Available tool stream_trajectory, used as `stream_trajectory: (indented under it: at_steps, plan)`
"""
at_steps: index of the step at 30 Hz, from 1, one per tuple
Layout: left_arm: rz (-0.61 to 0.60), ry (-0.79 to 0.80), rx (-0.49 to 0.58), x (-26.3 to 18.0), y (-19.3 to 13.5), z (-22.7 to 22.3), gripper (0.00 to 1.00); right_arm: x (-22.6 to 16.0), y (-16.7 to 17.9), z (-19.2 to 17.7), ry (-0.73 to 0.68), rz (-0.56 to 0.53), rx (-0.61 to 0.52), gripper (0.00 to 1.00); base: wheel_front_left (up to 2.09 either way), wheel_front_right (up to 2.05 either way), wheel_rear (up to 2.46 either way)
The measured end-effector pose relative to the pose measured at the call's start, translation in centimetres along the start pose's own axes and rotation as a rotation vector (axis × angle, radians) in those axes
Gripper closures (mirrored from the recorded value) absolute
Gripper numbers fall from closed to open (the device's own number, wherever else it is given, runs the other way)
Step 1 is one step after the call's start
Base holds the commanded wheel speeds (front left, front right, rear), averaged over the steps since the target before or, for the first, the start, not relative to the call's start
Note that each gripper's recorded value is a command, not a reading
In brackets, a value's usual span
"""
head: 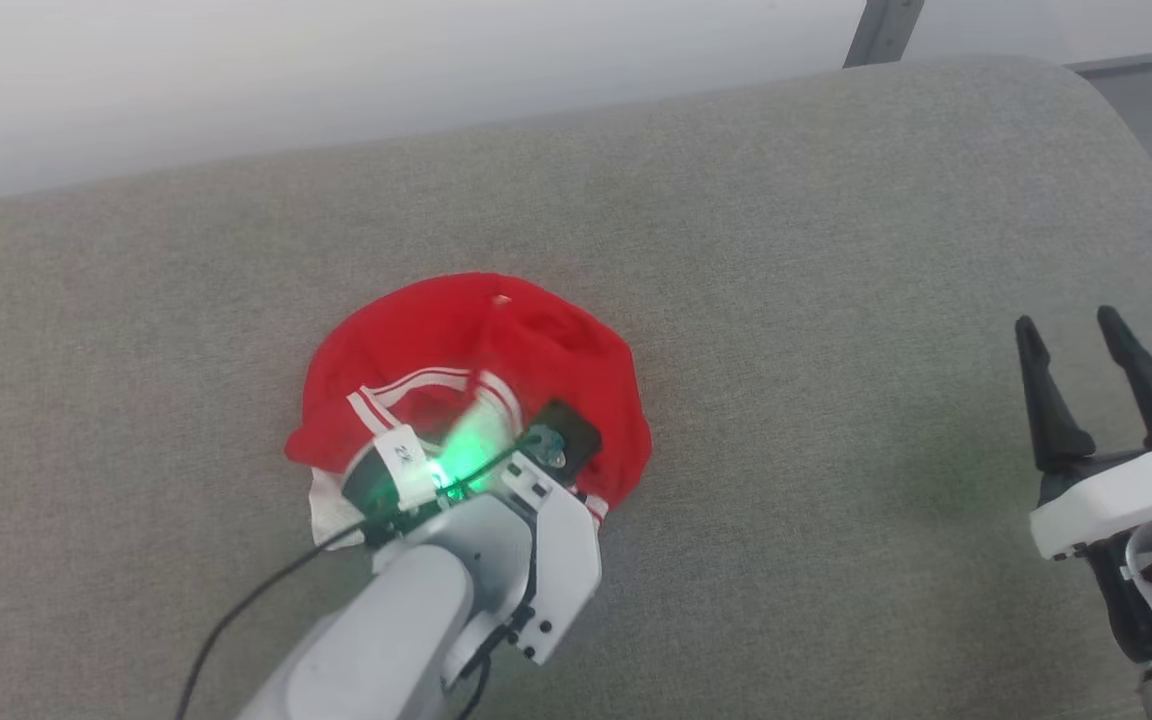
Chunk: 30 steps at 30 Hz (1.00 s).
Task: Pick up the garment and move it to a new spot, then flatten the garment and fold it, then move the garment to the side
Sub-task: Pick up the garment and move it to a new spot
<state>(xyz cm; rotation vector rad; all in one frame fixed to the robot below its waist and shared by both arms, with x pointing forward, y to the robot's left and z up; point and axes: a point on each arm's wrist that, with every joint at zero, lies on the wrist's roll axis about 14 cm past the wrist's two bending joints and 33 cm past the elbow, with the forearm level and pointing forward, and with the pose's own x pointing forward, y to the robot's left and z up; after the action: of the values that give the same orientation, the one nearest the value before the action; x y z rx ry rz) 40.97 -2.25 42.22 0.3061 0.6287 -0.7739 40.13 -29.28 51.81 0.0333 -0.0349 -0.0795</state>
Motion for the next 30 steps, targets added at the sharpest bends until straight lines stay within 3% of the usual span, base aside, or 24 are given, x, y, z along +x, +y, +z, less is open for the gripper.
stream_trajectory:
  at_steps: [1, 4, 5, 6, 10, 16, 24, 30]
  plan:
    - [-0.005, 0.013, -0.007, 0.2, -0.2, -0.5, 1.00, 0.0, 0.1, -0.2, 0.004, 0.002, 0.002, 0.00, 0.00, 0.00, 0.00]
    - [-0.021, 0.043, -0.003, 0.7, -1.1, -1.8, 0.60, 0.1, 0.4, -0.1, 0.002, 0.013, 0.002, 0.00, 0.00, 0.00, 0.00]
    - [-0.024, 0.046, 0.001, 0.8, -1.3, -1.9, 0.27, 0.2, 0.6, -0.1, 0.000, 0.016, 0.002, 0.00, 0.00, 0.00, 0.00]
    - [-0.027, 0.048, 0.004, 0.8, -1.4, -2.0, 0.00, 0.2, 0.7, 0.0, -0.002, 0.021, 0.002, 0.00, 0.00, 0.00, 0.00]
    - [-0.038, 0.019, -0.028, 0.6, -1.8, -1.5, 0.00, 0.2, 1.0, 0.3, -0.007, 0.030, 0.003, 0.00, 0.00, 0.00, 0.00]
    - [0.014, -0.101, -0.053, -1.4, 0.1, 1.2, 0.00, -0.1, 1.8, 1.1, -0.028, 0.053, -0.001, 0.00, 0.00, 0.00, 0.00]
    - [0.182, -0.313, -0.103, -6.9, 4.8, 3.8, 0.00, -0.3, 3.4, 2.0, -0.052, 0.097, -0.007, 0.00, 0.00, 0.00, 0.00]
    - [0.376, -0.485, -0.170, -12.6, 9.5, 3.6, 0.00, -0.5, 4.8, 2.2, -0.061, 0.130, -0.007, 0.00, 0.00, 0.00, 0.00]
